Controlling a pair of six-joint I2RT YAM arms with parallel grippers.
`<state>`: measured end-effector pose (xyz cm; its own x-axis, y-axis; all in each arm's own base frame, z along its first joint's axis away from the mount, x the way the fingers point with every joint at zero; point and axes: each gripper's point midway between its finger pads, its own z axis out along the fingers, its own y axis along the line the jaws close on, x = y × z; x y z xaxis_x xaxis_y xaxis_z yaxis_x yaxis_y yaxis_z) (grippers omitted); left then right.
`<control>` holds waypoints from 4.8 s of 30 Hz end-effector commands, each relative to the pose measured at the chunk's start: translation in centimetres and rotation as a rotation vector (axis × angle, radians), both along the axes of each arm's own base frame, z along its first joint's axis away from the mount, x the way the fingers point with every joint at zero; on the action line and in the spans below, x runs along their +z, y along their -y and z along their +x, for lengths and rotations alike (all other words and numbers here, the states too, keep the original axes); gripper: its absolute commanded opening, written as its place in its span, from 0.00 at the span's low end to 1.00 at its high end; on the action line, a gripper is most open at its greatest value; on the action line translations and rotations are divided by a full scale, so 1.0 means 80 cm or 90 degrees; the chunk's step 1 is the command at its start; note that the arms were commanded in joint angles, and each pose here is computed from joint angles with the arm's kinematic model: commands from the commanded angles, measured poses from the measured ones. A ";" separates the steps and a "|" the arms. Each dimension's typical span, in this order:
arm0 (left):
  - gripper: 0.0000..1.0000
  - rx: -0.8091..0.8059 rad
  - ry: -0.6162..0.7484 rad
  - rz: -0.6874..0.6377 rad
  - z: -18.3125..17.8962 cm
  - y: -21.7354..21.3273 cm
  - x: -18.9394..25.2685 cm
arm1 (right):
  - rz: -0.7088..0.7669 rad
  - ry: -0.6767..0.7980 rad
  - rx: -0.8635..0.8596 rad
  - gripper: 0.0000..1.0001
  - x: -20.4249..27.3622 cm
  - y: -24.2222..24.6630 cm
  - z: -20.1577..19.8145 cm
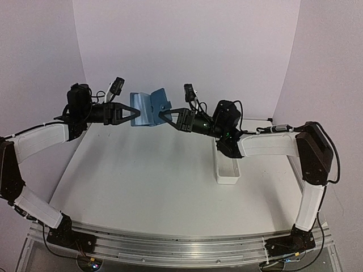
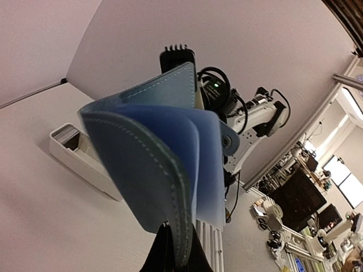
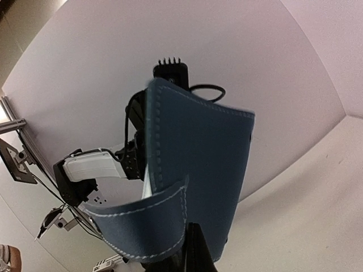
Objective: Put the credit cards into the card holder
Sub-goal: Turn over the card slot in the card holder, then place the card holder at the center of the board, then pick up the credit card from the storage box.
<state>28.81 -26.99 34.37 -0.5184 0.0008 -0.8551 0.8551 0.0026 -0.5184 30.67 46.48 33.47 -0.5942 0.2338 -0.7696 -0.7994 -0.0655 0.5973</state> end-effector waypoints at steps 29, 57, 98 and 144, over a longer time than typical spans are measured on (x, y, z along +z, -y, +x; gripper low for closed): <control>0.00 0.194 -0.033 0.578 0.044 0.030 -0.239 | -0.405 -0.146 -0.360 0.95 -0.188 0.064 0.085; 0.00 0.147 -0.458 0.403 0.083 0.022 -0.402 | -0.488 -0.407 -0.276 0.07 -0.407 0.024 0.105; 0.99 0.174 0.014 0.327 0.114 -0.012 -0.175 | -0.346 0.124 -0.326 0.98 -0.041 0.140 0.175; 0.99 0.275 0.131 0.287 0.179 0.011 -0.222 | -1.130 0.837 -0.135 0.95 -0.314 0.312 0.281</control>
